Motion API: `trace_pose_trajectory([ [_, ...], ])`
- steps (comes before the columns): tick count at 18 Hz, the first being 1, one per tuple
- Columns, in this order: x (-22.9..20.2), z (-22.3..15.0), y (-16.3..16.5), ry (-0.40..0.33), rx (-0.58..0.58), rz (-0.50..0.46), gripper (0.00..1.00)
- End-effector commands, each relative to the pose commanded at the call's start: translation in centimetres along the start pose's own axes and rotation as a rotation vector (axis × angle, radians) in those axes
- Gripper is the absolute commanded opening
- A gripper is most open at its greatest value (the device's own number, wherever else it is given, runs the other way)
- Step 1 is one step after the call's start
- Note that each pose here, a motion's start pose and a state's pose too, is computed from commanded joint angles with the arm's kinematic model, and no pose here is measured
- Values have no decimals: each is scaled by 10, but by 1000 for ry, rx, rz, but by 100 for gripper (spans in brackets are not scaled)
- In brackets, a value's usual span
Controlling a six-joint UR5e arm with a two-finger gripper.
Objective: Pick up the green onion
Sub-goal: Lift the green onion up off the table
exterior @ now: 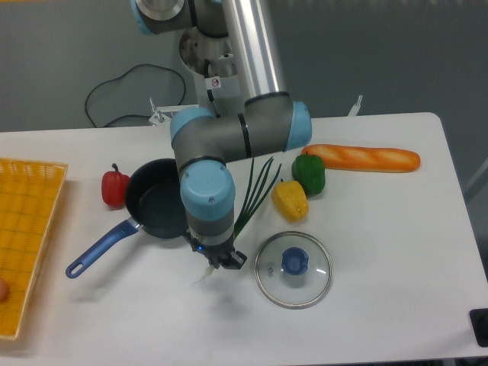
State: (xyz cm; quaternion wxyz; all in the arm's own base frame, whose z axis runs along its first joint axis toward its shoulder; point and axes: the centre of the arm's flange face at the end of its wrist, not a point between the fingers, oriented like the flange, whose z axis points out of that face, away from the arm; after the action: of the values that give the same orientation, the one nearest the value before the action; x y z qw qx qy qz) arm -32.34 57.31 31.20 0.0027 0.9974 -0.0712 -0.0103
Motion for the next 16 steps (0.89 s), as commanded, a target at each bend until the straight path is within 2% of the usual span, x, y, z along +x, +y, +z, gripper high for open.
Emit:
trace_pose_trajectory([
  [16,6,-10,3,7,-4,-1,8],
])
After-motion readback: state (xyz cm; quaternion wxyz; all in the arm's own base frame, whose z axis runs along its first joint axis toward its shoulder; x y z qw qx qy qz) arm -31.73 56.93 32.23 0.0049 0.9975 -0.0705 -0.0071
